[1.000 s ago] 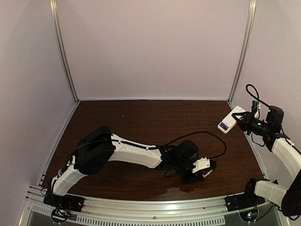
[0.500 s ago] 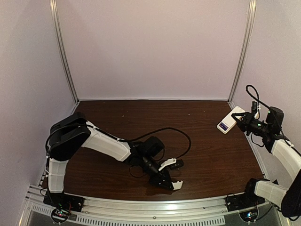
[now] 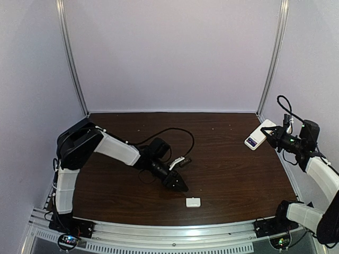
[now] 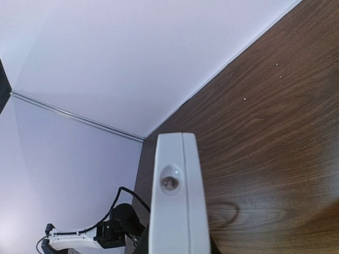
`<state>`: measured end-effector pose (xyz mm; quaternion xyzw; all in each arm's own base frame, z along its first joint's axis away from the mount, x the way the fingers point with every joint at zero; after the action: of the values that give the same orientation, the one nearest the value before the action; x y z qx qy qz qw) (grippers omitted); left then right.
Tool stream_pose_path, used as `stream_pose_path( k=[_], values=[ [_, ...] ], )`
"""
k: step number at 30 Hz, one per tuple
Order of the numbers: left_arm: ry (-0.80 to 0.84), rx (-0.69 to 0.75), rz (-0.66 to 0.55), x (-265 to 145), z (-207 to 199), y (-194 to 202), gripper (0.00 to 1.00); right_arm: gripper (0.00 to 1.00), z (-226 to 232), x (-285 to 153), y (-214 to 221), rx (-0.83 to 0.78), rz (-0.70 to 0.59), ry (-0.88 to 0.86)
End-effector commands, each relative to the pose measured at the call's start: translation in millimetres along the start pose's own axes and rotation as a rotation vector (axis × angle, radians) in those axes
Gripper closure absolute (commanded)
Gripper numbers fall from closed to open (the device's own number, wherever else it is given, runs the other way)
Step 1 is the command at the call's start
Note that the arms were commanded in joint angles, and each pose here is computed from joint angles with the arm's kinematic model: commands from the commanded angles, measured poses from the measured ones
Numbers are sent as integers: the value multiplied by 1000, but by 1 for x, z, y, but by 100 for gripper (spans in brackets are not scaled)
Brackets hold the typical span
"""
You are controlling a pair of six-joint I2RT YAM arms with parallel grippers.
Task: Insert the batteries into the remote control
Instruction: Place the battery cover at the center of the board, then adjust the battery cover at the center of the board.
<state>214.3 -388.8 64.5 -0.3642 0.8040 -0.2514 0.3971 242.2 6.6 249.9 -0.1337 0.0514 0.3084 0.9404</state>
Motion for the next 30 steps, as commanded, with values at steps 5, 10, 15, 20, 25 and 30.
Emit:
stream_pose_path(
  k=[5,10,15,20,25,30],
  values=[
    [-393,26,46,-33,-17,-6,42,100,8,-2,2,-46,6,-28],
    [-387,195,203,8,-80,2,48,100,7,-1,7,-51,19,-25],
    [-281,247,246,43,-109,18,61,100,9,-2,10,-52,29,-28],
    [-298,248,277,61,-106,24,66,100,11,-3,11,-55,28,-30],
    [-377,235,288,67,-92,25,66,100,12,-2,10,-56,31,-30],
    [-430,206,286,60,-76,25,67,100,10,-1,10,-56,32,-25]
  ],
)
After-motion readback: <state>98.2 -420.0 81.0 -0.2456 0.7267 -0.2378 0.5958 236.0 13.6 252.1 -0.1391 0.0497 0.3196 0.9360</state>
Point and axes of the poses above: each gripper's point midway between its finger pads, its own x axis out along the fingers, its own z axis along the line the jaws close on, y = z × x, the point moved 8 cm from there along -x, back along the fingers, and after that the axes turned 15 degrees about x, right-handed, at the moved point
